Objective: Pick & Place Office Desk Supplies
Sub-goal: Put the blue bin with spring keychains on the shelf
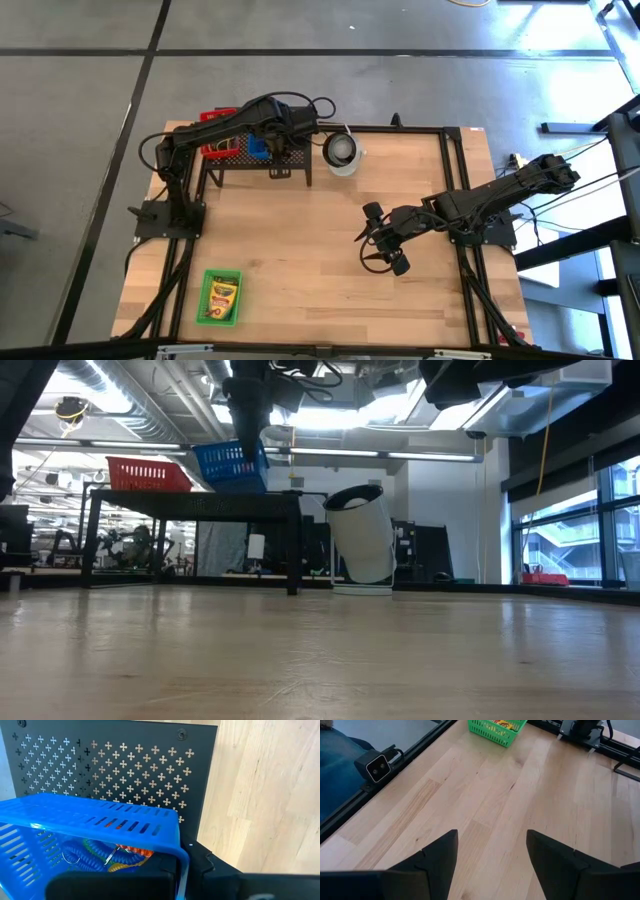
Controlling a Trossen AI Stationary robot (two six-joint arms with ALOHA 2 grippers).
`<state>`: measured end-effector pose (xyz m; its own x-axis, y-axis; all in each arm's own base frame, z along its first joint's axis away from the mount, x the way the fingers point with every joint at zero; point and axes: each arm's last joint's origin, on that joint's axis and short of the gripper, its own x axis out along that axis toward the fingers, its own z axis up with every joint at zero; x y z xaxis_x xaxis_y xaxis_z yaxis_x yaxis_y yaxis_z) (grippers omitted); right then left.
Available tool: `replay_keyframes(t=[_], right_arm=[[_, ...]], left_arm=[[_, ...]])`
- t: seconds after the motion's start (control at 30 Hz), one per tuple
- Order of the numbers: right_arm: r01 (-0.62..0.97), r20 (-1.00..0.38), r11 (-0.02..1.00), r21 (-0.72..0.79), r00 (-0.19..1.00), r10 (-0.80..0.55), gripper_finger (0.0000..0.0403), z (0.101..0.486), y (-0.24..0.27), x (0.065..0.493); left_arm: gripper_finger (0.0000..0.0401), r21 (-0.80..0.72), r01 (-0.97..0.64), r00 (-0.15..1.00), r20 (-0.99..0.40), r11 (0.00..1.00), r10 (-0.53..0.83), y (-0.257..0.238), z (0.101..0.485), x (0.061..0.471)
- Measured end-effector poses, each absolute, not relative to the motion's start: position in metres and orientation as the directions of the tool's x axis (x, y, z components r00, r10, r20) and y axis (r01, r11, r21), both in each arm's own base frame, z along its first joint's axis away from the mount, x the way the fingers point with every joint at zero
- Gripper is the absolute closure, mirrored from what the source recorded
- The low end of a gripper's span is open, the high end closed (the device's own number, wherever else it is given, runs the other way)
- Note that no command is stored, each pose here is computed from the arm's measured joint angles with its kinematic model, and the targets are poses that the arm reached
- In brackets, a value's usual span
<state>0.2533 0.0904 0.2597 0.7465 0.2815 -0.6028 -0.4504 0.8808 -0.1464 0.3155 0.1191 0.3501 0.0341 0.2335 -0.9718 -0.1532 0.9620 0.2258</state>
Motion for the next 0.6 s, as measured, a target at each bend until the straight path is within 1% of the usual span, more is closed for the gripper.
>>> replay_keyframes(t=[0.6], right_arm=[[-0.45,-0.603,0.881,-0.146,0.747,0.282,0.0166,0.2597,0.0903,0.2533]], left_arm=[[0.0397,0.239,-0.147,0.031,-0.969,0.96,0.246,0.1169,0.3502,0.3164]])
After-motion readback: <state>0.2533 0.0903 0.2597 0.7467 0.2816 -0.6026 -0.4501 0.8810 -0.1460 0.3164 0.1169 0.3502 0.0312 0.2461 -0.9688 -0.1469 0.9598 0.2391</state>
